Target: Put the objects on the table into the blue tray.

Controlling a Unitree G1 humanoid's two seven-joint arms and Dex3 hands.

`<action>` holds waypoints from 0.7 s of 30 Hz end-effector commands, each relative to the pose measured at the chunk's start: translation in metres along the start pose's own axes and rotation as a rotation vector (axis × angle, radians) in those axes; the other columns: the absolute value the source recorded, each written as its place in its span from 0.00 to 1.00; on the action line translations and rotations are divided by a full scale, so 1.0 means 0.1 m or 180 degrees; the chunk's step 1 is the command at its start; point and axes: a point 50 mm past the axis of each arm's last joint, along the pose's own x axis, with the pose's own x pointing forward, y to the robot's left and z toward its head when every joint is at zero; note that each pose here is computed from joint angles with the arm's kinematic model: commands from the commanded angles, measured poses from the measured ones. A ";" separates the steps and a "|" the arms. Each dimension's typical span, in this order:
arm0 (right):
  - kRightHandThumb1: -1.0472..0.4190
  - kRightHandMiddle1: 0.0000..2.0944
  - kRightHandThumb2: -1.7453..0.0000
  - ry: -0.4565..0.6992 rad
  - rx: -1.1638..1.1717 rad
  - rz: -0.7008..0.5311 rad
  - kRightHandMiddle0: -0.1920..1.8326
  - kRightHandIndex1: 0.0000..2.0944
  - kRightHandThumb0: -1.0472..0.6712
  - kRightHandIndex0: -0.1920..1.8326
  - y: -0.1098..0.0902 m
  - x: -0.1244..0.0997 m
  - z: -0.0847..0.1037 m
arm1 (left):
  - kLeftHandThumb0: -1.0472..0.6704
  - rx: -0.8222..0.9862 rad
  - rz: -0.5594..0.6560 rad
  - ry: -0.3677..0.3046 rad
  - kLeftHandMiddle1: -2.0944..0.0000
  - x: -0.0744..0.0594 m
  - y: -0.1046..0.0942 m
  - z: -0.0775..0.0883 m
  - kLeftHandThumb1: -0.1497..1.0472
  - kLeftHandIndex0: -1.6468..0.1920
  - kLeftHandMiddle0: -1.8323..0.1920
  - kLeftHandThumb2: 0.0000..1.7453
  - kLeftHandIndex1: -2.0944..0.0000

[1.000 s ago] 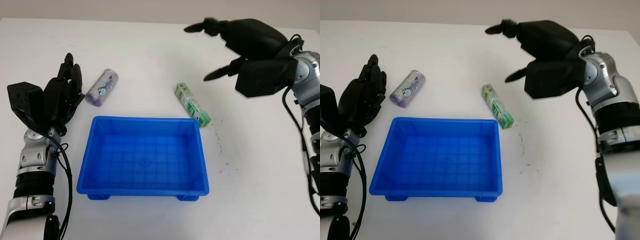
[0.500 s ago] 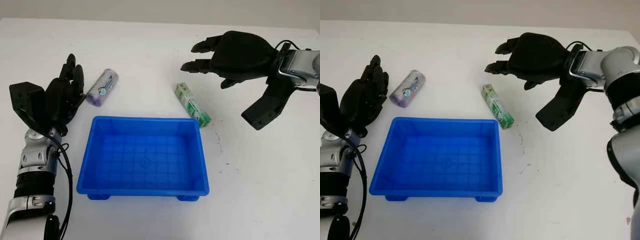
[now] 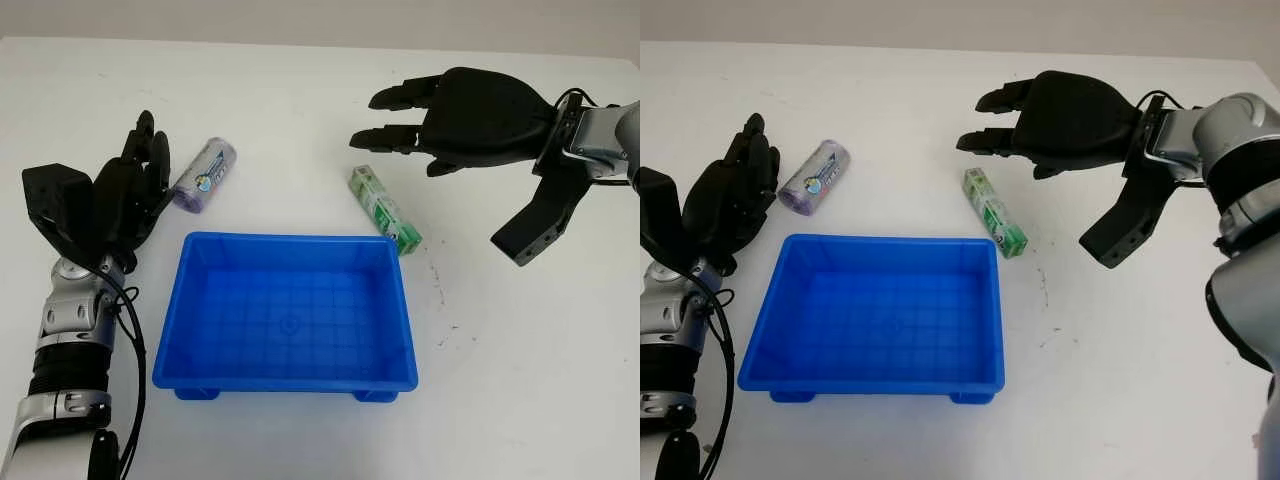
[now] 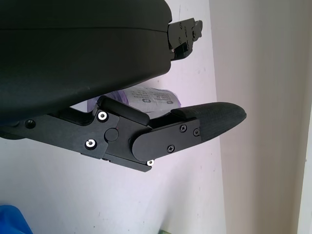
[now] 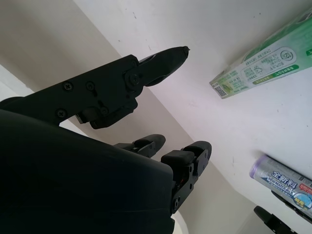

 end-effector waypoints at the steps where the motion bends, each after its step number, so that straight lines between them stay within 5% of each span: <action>1: 0.16 0.07 0.97 -0.0052 -0.0010 -0.0046 0.26 0.07 0.41 0.31 -0.04 0.01 -0.01 | 0.14 0.0038 0.0007 -0.0090 1.00 0.02 0.01 0.08 1.00 1.00 1.00 0.39 1.00; 9: 0.16 0.10 0.97 -0.0305 0.0095 0.0067 0.28 0.08 0.50 0.34 0.14 0.00 0.18 | 0.14 0.0011 0.0026 -0.0102 1.00 0.02 0.00 0.09 1.00 1.00 1.00 0.39 1.00; 15: 0.17 0.10 0.97 -0.0450 0.0153 0.0216 0.29 0.08 0.40 0.35 0.26 -0.01 0.31 | 0.14 0.0035 0.0048 -0.0107 1.00 0.01 0.02 0.10 1.00 1.00 1.00 0.40 1.00; 21: 0.14 0.11 0.96 -0.0558 0.0134 0.0183 0.30 0.08 0.47 0.37 0.31 0.00 0.38 | 0.15 0.0034 0.0049 -0.0104 1.00 0.01 0.02 0.10 1.00 1.00 1.00 0.40 1.00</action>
